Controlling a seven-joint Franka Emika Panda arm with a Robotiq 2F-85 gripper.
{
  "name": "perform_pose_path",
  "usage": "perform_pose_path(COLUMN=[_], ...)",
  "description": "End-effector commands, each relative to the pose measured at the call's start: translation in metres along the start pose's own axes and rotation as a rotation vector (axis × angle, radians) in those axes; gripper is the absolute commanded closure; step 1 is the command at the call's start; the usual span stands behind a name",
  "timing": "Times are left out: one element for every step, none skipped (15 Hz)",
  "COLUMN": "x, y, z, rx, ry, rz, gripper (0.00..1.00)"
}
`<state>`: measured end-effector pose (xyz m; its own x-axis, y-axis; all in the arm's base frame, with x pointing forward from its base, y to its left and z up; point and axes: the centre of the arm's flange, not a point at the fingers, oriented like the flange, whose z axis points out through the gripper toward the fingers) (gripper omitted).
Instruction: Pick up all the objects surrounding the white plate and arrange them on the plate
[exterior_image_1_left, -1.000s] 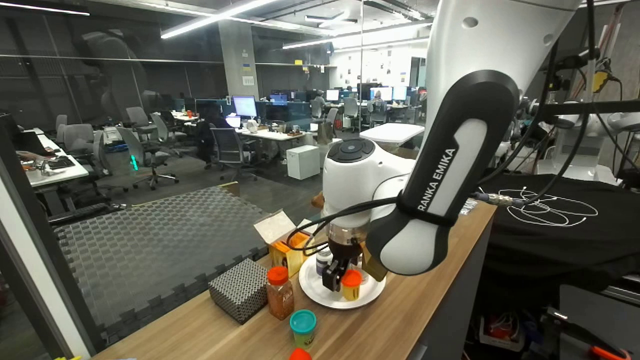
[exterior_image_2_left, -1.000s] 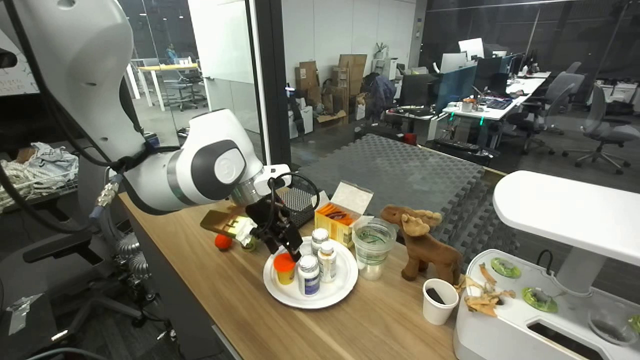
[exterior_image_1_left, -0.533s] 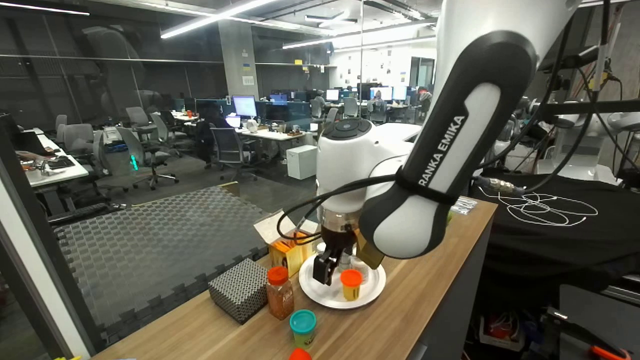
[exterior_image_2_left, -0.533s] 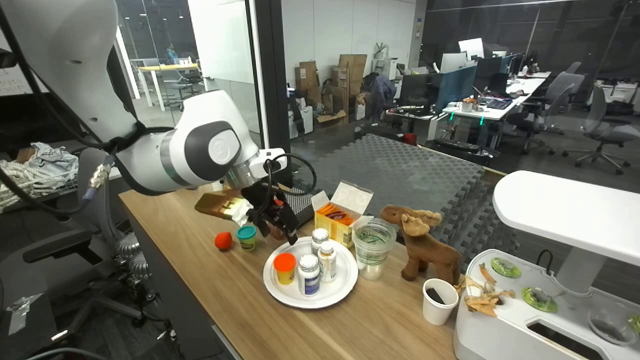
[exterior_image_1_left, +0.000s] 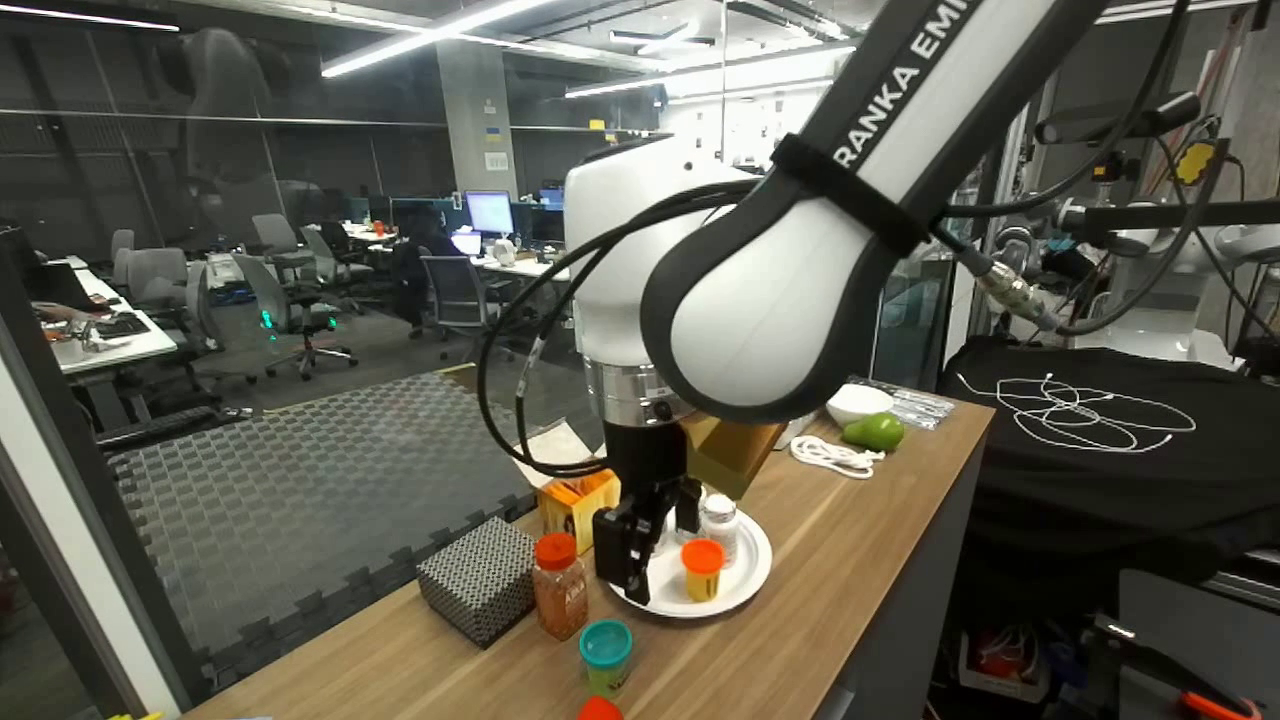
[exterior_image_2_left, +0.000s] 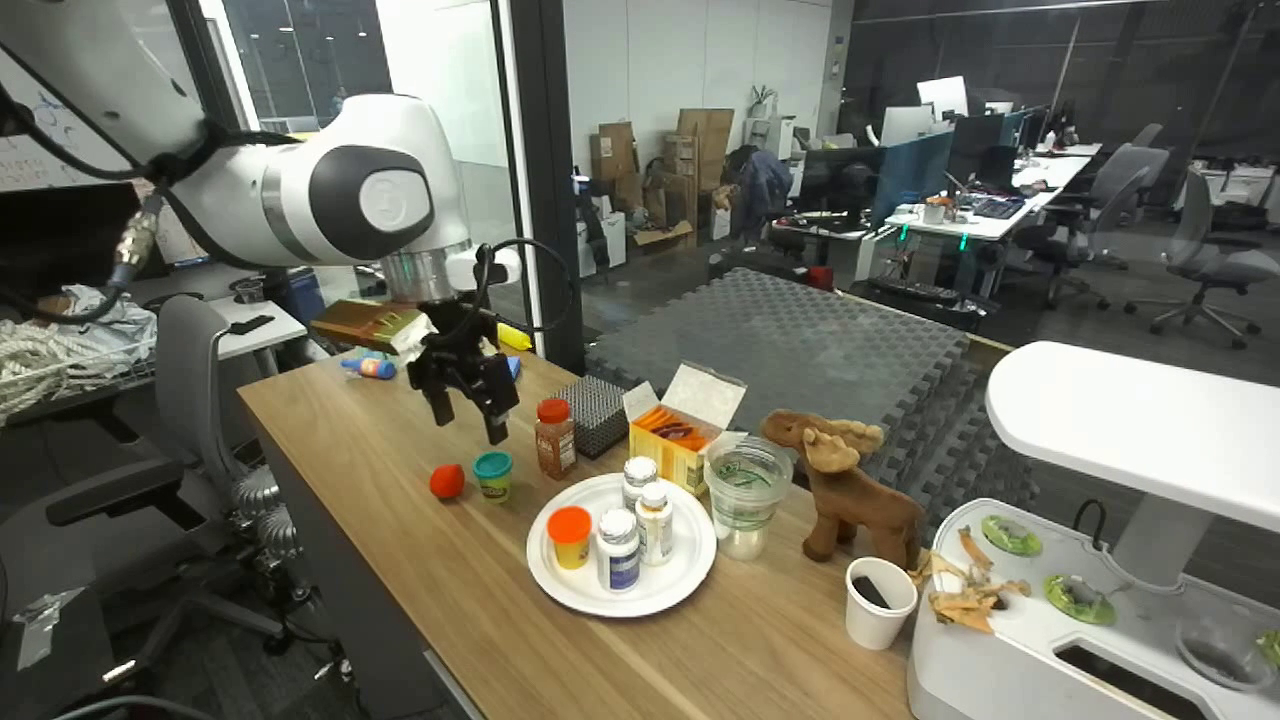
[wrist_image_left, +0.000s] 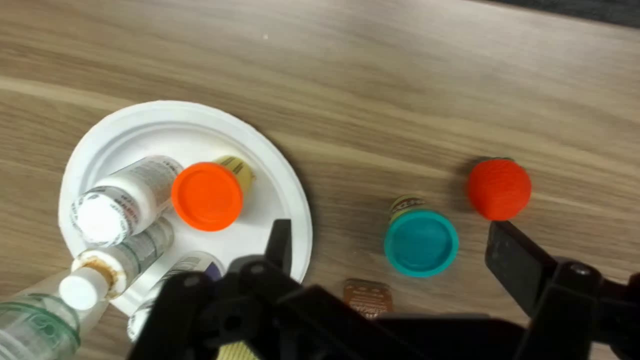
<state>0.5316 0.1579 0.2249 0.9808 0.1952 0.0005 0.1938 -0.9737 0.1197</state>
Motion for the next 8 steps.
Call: perform_pose_path(x=[0.010,0.010,0.010,0.009,0.009,0.008,0.007,0.006], y=[-0.016,-0.021,-0.025,-0.028,-0.030,-0.030,-0.031,-0.031], z=[-0.005,0.000,0.004,0.012,0.016,0.021,0.026,0.030], rx=[0.060,0.072,0.076,0.087,0.092,0.100,0.098,0.097], ry=[-0.058,-0.062,-0.062,-0.074,-0.078,-0.081,-0.069,-0.054], rz=[-0.001,0.009,0.027,0.030,0.046,0.066,0.092,0.121], gripper=[0.00,0.00,0.00,0.00,0.00,0.00,0.00,0.00])
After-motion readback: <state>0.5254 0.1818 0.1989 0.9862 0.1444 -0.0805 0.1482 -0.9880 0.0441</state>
